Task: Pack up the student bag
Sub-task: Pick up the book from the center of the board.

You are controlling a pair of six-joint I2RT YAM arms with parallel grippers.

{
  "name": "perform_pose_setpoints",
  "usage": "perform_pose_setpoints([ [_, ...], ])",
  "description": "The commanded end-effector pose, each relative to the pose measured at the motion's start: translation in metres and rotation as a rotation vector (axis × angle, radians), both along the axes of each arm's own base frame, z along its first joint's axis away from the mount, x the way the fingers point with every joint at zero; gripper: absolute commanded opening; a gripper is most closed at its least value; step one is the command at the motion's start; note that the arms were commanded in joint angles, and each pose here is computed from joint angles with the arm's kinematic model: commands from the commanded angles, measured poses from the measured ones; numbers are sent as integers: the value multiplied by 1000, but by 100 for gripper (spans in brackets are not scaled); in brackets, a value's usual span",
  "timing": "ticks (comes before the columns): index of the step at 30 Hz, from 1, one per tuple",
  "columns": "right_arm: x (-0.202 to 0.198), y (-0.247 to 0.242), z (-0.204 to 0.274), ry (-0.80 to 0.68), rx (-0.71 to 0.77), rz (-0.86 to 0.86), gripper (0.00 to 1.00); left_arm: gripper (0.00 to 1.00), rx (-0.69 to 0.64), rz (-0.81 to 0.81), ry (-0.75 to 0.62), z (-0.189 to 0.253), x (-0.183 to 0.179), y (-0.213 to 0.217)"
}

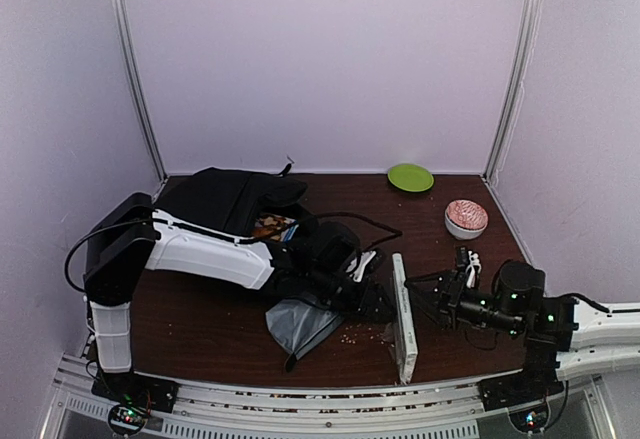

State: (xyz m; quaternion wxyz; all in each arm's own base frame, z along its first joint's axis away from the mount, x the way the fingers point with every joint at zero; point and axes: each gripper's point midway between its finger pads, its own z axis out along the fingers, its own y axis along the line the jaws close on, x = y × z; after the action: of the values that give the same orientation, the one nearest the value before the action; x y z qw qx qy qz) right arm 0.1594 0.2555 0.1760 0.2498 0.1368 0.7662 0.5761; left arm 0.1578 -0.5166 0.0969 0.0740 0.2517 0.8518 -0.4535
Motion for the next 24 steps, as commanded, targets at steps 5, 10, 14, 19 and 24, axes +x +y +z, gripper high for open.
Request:
perform_pose_setpoints([
  [5,-6,11,-11,53,-73,55,50,48,-128,-34,-50,37,-6,-14],
  [10,-5,4,-23,65,-145,37,51,49,-120,-30,-45,31,-7,-12],
  [14,-7,1,-28,69,-198,47,55,50,-121,-29,-58,34,-5,-14],
  [19,-10,-2,-28,56,-256,69,62,51,-125,-32,-85,43,0,-19],
  [24,-14,-3,-28,51,-286,93,67,52,-130,-44,-99,48,4,-27],
])
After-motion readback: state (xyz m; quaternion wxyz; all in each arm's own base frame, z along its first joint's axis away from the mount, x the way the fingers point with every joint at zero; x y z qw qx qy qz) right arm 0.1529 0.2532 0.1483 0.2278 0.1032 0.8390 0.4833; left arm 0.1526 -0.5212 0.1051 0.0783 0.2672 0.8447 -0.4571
